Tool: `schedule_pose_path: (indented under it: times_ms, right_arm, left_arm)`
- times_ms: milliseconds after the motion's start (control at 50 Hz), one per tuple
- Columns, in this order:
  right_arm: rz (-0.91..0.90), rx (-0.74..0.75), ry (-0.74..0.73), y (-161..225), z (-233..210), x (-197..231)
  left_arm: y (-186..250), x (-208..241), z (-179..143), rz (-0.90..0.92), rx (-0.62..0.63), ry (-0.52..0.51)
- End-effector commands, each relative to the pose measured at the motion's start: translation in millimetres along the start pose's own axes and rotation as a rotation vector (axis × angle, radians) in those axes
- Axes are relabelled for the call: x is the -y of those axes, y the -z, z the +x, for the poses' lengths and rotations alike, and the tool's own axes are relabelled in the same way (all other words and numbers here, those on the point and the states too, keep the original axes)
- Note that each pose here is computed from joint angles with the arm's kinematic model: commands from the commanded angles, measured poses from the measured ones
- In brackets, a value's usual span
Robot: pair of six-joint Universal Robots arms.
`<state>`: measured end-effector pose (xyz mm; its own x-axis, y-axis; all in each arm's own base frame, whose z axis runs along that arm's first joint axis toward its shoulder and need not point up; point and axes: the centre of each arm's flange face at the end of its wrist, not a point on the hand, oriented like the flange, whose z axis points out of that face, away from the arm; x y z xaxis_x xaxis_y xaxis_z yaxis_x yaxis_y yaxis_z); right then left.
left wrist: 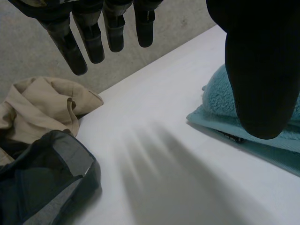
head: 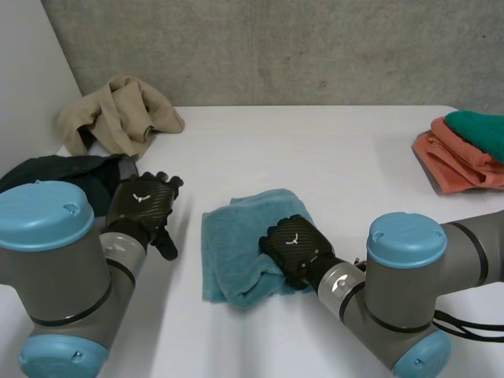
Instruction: Fold the laundry.
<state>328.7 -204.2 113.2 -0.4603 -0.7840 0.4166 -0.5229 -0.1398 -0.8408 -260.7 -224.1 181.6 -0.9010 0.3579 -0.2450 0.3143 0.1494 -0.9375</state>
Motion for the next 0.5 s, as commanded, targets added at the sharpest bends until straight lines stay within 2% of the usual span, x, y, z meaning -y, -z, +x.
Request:
schedule_pose_path:
  times_ms: [20,140,500]
  right_arm:
    - [-0.001,-0.009,0.021,-2,4,0]
    - [0.005,-0.017,0.036,-1,8,5]
    - [-0.085,0.037,-0.059,15,8,12]
  left_arm:
    - [0,-2,-2,-0.009,0.007,0.006]
    - [-1,-2,-4,-0.008,0.012,0.008]
    - [0,0,-5,-0.001,0.013,0.009]
